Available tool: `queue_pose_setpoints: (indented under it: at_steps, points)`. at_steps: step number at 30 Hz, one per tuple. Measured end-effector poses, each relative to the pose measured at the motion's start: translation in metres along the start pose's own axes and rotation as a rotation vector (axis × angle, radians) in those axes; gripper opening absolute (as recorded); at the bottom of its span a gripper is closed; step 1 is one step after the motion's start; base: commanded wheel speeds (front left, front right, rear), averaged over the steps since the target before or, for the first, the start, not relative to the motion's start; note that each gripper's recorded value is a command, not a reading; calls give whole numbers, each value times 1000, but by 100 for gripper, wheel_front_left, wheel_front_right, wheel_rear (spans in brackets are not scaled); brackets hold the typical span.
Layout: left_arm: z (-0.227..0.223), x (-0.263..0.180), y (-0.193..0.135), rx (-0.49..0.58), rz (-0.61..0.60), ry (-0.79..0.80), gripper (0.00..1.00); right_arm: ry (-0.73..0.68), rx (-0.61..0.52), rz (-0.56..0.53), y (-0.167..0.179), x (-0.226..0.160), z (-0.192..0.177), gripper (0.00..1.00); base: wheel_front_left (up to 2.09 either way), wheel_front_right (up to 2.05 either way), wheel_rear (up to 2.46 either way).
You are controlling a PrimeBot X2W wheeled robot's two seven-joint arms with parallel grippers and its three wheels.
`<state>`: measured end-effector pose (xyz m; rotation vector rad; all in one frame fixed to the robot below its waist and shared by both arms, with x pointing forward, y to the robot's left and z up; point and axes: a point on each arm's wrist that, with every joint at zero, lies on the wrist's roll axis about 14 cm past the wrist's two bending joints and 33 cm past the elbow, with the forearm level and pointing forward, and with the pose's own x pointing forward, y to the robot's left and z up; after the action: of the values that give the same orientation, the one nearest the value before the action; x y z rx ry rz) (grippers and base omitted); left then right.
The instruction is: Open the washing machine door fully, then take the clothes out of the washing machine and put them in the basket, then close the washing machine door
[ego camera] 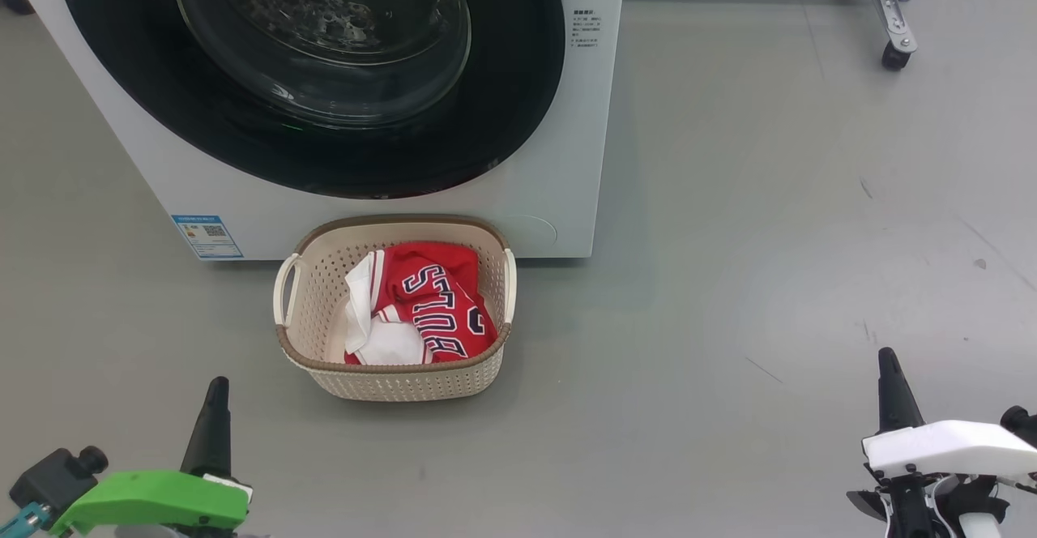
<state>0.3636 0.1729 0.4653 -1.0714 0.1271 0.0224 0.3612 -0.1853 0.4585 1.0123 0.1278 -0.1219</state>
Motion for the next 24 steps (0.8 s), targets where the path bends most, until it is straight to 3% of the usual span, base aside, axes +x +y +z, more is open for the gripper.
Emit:
queue_pose_setpoints:
  at_steps: [24]
  points:
    - [10,3,2,-282,10,-10,0,4,323,23,2,5,12,0,0,0,0]
